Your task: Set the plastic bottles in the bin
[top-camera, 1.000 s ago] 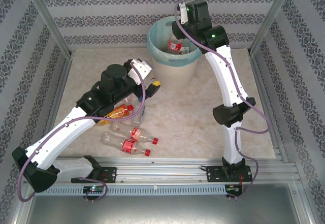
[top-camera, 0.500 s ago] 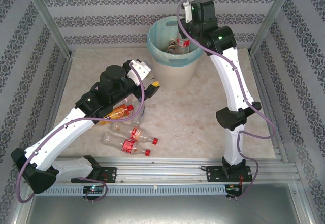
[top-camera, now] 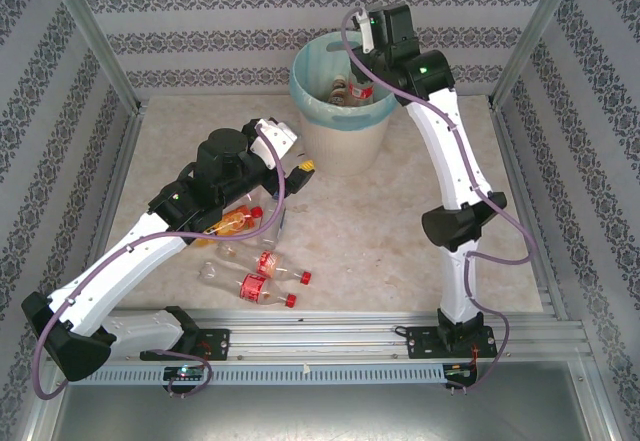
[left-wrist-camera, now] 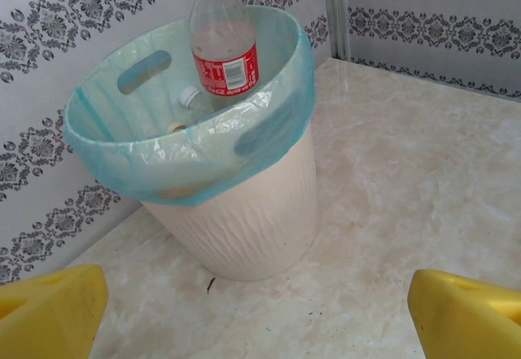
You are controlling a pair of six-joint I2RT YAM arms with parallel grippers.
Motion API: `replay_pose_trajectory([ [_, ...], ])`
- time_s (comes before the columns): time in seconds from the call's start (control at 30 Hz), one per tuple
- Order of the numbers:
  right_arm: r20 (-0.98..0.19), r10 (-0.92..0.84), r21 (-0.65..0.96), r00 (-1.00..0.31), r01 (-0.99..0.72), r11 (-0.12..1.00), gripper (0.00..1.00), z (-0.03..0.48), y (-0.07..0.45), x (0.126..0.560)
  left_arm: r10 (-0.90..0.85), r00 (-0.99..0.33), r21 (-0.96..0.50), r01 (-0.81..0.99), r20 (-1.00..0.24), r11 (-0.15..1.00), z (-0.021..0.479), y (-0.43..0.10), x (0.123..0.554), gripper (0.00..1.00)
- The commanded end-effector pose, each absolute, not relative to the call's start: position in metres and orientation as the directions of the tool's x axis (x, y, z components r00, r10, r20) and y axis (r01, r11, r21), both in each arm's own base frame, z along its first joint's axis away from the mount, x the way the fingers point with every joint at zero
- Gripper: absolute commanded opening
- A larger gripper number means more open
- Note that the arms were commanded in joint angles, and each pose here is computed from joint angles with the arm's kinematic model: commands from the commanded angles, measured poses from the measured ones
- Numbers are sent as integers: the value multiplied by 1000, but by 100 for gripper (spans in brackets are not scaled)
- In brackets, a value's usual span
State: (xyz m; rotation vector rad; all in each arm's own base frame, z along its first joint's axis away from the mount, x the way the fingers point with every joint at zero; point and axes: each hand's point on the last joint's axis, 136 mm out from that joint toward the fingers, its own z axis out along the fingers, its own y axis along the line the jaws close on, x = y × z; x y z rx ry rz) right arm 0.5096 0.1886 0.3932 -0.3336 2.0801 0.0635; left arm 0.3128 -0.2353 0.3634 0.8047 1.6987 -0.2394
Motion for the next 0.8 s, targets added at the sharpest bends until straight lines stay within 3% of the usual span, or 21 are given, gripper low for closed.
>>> replay_pose_trajectory([
  [0.0,-735,-252,-101,-630,-266,959,17,333,177,509,339,-66,231,611,-939,757,372,-234,316,96],
  [0.33,-691,-241,-56,-681,-281,958,14,291,185,526,344,-71,231,613,-936,755,369,-235,318,96],
  [0.77,-875,-226,-149,-428,-207,967,12,425,165,497,338,-71,228,609,-938,760,369,-232,318,96],
])
